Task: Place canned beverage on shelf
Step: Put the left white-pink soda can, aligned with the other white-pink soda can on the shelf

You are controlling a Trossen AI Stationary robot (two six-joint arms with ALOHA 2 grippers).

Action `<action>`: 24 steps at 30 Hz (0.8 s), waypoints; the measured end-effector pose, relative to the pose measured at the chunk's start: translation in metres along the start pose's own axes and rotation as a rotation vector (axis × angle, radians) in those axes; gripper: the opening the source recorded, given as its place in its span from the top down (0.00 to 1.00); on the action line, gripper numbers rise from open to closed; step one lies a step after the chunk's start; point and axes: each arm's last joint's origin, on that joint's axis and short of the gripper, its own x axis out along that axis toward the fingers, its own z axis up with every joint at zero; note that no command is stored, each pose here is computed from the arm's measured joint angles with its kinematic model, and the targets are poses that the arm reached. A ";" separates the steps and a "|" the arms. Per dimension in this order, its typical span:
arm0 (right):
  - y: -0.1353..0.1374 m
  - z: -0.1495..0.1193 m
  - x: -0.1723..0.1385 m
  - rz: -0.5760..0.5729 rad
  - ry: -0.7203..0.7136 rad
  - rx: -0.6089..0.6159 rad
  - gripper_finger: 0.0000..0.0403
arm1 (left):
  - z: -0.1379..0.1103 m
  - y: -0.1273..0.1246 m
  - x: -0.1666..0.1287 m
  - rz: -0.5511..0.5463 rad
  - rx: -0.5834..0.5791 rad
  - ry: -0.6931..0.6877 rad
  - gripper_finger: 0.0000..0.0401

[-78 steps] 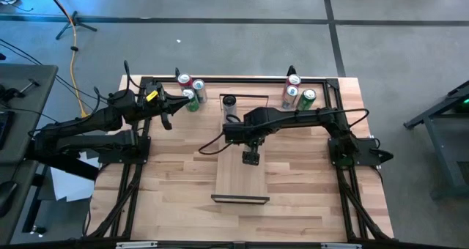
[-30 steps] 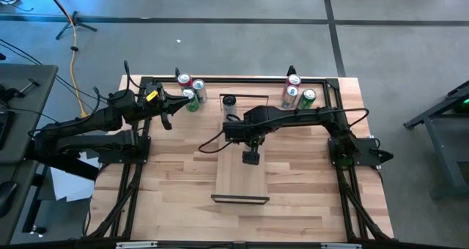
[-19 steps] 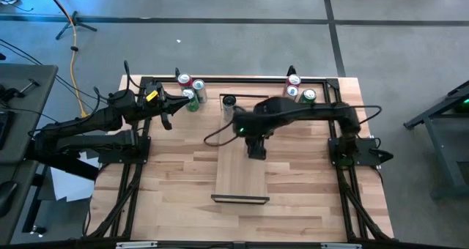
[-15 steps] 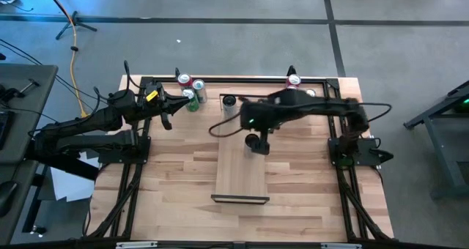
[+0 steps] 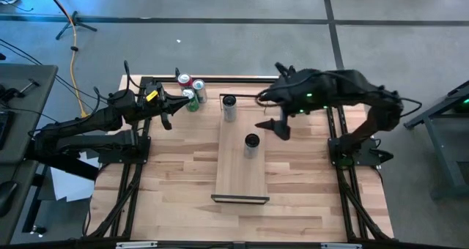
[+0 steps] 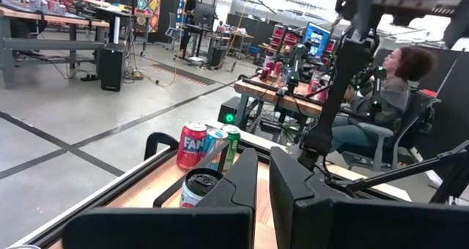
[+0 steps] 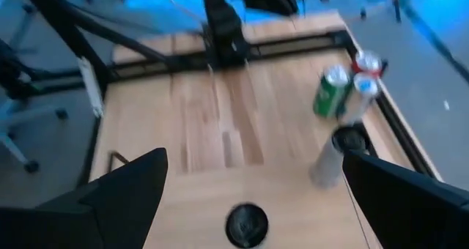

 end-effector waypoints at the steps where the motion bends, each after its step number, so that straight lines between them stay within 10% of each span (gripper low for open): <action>1: 0.001 0.001 -0.005 0.008 -0.023 -0.011 0.01 | 0.000 0.000 0.000 0.000 0.000 0.000 1.00; 14: 0.004 -0.004 -0.026 -0.077 -0.075 -0.064 0.01 | 0.000 0.000 0.000 0.000 0.000 -0.001 1.00; 24: 0.004 -0.077 0.029 0.035 -0.155 0.096 0.01 | 0.000 0.000 0.000 -0.001 -0.034 -0.002 1.00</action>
